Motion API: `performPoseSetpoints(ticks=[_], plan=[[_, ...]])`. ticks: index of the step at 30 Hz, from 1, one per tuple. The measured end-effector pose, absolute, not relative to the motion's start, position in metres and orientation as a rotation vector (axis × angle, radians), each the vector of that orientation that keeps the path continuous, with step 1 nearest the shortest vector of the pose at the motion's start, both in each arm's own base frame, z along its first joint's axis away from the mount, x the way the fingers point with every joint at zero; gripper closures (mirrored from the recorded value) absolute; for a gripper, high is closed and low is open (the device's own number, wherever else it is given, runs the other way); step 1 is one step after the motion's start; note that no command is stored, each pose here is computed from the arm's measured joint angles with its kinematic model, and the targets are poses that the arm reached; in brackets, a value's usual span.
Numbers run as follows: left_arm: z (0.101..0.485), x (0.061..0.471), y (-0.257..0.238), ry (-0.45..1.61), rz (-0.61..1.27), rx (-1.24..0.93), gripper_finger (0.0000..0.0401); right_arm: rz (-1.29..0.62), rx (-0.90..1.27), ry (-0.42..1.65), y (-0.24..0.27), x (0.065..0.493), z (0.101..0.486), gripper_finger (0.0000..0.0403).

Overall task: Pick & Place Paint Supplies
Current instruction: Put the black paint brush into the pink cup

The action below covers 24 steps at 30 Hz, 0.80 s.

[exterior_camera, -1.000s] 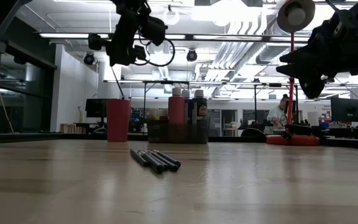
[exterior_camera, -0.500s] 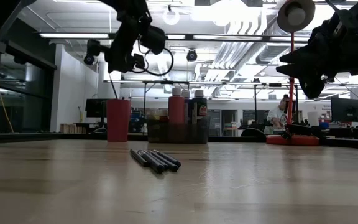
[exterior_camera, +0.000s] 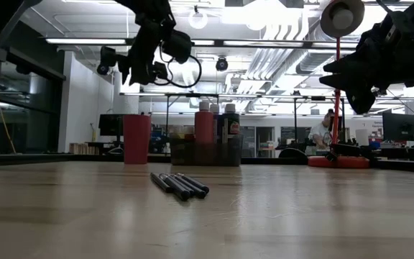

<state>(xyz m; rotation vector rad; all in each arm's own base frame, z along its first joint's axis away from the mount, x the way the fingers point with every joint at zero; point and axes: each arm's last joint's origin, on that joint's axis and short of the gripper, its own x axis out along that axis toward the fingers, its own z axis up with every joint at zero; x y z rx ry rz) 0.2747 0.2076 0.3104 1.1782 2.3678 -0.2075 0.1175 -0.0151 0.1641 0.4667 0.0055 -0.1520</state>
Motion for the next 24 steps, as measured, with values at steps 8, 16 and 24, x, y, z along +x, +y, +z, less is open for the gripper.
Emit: performPoseSetpoints(ticks=[8,16,24], plan=[[0.325,0.288,0.188,2.233,0.182,1.126,0.0304,-0.152,0.467,0.005,-0.015,0.117,0.164,0.0280],[0.356,0.314,0.140,1.649,0.470,0.525,0.0304,-0.152,0.467,0.005,-0.015,0.117,0.164,0.0280],[0.345,0.335,0.088,1.381,0.663,-0.167,0.0304,-0.152,0.467,0.005,-0.015,0.117,0.164,0.0280]])
